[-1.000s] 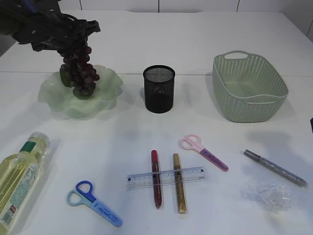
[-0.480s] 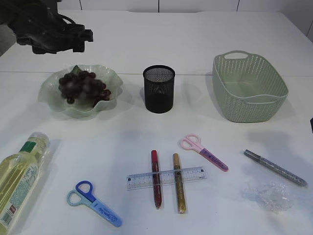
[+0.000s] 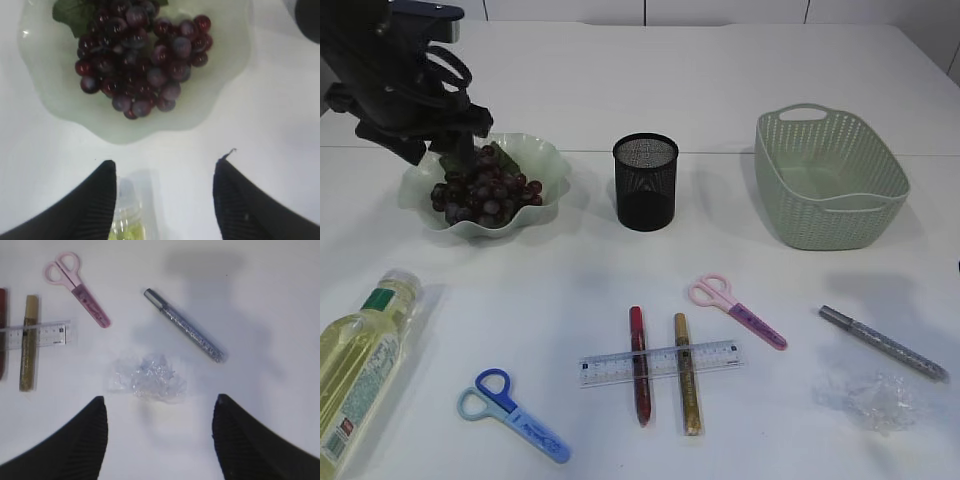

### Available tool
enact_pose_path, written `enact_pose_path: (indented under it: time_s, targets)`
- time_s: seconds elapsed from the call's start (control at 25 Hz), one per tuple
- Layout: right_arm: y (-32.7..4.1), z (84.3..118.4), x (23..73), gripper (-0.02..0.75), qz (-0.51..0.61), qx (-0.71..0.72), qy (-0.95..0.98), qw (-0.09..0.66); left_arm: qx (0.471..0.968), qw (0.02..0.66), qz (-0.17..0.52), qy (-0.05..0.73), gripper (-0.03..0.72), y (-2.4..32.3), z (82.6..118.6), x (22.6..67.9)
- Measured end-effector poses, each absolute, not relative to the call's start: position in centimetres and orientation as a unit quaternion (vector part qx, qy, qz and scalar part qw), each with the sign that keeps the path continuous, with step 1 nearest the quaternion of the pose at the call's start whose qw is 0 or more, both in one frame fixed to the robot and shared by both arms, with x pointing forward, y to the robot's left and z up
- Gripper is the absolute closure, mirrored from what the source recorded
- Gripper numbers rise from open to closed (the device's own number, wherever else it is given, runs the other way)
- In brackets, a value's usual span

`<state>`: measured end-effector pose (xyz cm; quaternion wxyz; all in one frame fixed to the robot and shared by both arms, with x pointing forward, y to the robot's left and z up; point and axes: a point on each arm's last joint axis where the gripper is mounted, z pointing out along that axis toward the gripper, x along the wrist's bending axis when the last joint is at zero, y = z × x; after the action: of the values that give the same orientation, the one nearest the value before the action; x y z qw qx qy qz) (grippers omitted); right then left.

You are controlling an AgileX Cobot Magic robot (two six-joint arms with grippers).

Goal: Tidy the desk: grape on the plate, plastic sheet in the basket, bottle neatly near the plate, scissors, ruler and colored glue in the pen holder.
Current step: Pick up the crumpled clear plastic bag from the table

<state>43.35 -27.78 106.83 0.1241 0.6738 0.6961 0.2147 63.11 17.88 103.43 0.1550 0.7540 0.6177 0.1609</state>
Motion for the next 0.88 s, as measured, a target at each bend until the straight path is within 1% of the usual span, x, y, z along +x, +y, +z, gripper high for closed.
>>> enact_pose_path:
  time_s: [0.2,0.32,0.48,0.68,0.88]
  targets:
    - [-27.7,106.8,42.8,0.225,0.192,0.658,0.721,0.106,0.771,0.114,0.133,0.612,0.263,18.5,105.3,61.0]
    - [-27.1,107.0,42.6,0.225,0.186,0.636,0.742,0.099,0.779,0.106,0.129,0.604,0.271,18.9,106.2,59.8]
    - [-25.9,106.9,42.5,0.225,0.179,0.610,0.767,0.087,0.783,0.099,0.120,0.602,0.324,19.7,106.3,57.1]
    - [-24.5,105.3,43.3,0.225,0.141,0.580,0.800,0.062,0.783,0.101,0.101,0.605,0.382,20.5,106.4,53.8]
    - [-23.6,102.3,45.3,0.225,0.088,0.554,0.827,0.033,0.785,0.102,0.086,0.605,0.390,21.1,106.9,51.3]
